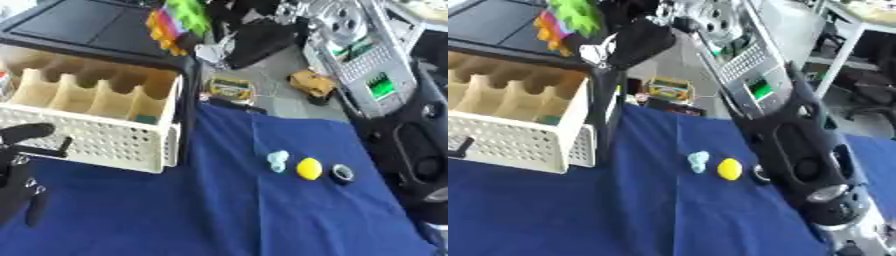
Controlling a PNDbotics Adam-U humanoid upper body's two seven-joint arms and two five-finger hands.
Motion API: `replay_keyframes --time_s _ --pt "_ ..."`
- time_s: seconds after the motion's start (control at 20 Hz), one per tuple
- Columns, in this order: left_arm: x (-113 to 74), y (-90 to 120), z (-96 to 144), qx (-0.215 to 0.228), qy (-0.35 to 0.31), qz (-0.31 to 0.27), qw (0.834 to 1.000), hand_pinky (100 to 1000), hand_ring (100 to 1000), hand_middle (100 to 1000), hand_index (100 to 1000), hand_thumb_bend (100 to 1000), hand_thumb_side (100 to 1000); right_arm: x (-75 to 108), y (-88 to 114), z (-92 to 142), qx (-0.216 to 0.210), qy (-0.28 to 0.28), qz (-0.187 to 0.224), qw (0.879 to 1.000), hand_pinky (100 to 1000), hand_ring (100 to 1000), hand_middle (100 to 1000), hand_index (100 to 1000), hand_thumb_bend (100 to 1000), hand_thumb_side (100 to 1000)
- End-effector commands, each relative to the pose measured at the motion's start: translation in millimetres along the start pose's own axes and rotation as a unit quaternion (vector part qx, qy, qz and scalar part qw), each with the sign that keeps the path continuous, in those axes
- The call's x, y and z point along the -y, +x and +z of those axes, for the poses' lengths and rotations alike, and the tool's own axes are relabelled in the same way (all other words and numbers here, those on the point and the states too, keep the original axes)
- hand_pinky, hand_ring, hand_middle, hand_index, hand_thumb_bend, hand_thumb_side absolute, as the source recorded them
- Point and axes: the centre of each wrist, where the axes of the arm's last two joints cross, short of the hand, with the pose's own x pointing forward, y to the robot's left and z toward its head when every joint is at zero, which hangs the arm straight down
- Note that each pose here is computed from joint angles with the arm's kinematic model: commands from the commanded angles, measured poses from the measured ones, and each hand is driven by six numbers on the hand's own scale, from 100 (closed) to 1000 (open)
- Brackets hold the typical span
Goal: Pick up objects from table and place into drawer.
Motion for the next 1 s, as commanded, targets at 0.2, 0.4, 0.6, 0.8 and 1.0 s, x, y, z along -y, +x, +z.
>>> replay_keyframes --time_s 0.2,0.4,0.6,0.8,1.0 --pt "1.3 6 -4 0.006 -0.006 -0.002 1.0 223 100 176 837 145 1000 2.4 6 -8 0.006 0.0 0.005 1.0 145 414 154 355 100 227" --pt "2.4 6 -5 0.006 -0.009 0.0 1.0 221 100 176 836 147 1000 -4.4 0 -13 -0.009 0.005 -0.004 1.0 149 417 155 358 100 216" --pt "4.2 6 -6 0.004 -0.013 0.0 1.0 219 100 176 836 148 1000 -12.8 -10 -21 -0.029 0.002 -0.01 1.0 168 432 170 377 100 208" --pt "5.4 6 -6 0.003 -0.015 0.001 1.0 215 100 172 834 148 1000 -20.7 -17 -26 -0.044 0.005 -0.003 0.999 189 448 199 415 100 193" --pt "6.3 5 -6 0.002 -0.016 0.002 1.0 214 100 170 834 149 1000 -25.0 -21 -30 -0.05 0.006 0.004 0.999 206 460 218 455 100 189"
